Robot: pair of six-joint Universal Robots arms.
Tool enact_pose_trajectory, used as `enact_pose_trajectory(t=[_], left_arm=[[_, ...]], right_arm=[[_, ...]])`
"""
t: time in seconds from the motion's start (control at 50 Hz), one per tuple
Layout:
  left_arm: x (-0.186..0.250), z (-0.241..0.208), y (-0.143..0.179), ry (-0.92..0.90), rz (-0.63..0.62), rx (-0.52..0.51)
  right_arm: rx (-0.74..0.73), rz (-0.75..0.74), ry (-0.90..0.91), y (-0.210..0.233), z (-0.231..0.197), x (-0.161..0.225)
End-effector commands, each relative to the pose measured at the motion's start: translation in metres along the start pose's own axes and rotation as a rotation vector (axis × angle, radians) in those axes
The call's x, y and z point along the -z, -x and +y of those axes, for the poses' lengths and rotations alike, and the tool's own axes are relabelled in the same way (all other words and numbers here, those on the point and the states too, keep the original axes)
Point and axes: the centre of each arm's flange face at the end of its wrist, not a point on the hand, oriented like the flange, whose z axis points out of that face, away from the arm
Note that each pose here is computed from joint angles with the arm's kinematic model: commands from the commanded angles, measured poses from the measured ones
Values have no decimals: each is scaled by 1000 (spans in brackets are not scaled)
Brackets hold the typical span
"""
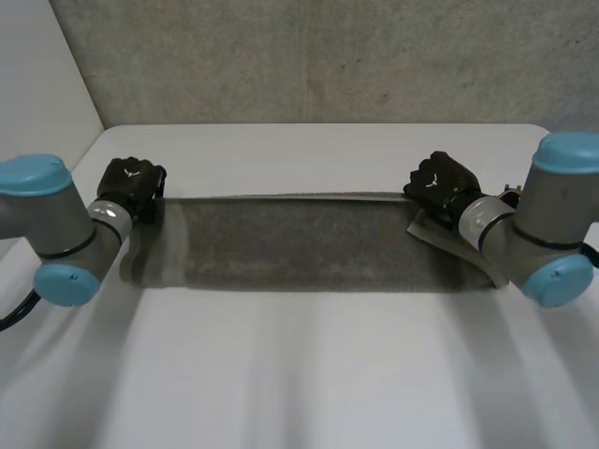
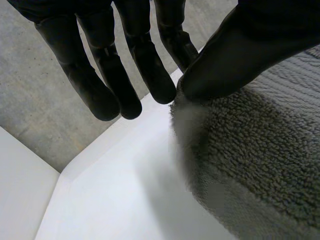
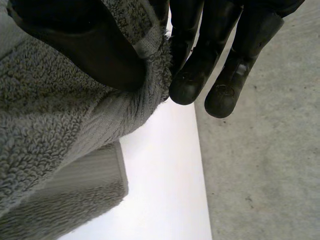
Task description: Fold the towel.
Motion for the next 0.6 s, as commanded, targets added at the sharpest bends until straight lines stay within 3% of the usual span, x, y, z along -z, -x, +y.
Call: enact_pose_trajectory(t=[0.02, 0.16, 0.38, 0.6], left_arm=[[-11, 8, -12, -14, 9, -5], [-11, 5, -10, -21, -3, -24], [-12, 1, -8, -37, -24, -98], [-15, 6, -10, -47, -28, -104]], right_arm=[[-1, -2, 10, 23, 18, -16], [-17, -4, -12, 22, 15, -16], [-105, 79, -49, -24, -7, 7], [-396, 49, -14, -46, -8, 53]])
